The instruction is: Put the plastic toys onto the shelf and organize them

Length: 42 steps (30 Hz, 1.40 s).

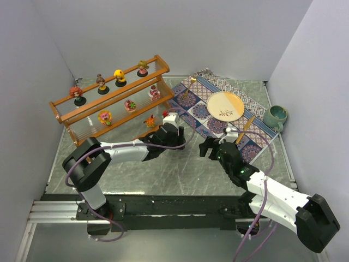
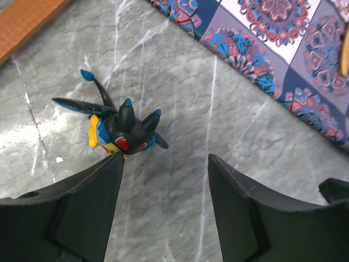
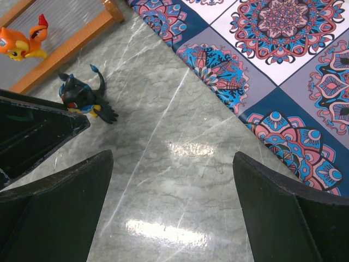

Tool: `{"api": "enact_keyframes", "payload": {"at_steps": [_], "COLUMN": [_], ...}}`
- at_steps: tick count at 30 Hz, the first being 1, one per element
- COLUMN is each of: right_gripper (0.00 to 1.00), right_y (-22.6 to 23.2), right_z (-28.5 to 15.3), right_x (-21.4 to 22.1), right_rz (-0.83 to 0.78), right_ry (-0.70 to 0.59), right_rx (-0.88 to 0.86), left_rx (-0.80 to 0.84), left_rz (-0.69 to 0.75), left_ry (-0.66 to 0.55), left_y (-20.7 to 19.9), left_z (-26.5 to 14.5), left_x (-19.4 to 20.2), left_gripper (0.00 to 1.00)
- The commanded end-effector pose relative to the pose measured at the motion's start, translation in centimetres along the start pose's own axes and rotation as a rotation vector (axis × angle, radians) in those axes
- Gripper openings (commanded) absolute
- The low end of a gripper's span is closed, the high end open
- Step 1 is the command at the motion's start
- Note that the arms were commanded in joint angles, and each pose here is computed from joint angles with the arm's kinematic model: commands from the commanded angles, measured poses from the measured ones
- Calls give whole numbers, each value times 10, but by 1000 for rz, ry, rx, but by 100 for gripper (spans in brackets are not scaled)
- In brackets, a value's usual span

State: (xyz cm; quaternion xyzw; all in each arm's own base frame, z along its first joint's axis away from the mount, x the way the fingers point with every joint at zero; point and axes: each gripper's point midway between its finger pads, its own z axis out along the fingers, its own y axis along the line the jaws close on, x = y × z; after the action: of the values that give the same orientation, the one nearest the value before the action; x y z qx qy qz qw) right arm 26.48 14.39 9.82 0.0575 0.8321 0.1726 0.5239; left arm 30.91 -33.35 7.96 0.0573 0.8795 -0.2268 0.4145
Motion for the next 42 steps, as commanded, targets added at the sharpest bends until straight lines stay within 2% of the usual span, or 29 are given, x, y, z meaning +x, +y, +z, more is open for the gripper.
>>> {"api": "enact_keyframes", "payload": {"at_steps": [1,7,12,22,28,42], "right_gripper": [97,97,97,97,97,97], "right_y": [5,5,7,9,9,5], "right_z": [-1,0,0,0,-2,-3], "right_x": [-26,-25,-26,-25,-26,-23], "right_rz": [14,10,5,0,2,10], "right_ry": [-77,-73,-73,-69,-69,-67], "right_rx": [-2,-1,-4,-16,-19,-13], "left_rx": [37,-35,-78,12,30,61], "left_rz": [-48,-36,35,225,313,336], "left_ry": [-30,-36,-75,-127,-88,-26], "left_y": [-17,0,11,8,11,9], "left_z": [-2,-6,-13,-18,-5,5], "left_x": [-16,-12,-24,-40,-41,-33], "left_gripper": [68,69,69,70,69,63]}}
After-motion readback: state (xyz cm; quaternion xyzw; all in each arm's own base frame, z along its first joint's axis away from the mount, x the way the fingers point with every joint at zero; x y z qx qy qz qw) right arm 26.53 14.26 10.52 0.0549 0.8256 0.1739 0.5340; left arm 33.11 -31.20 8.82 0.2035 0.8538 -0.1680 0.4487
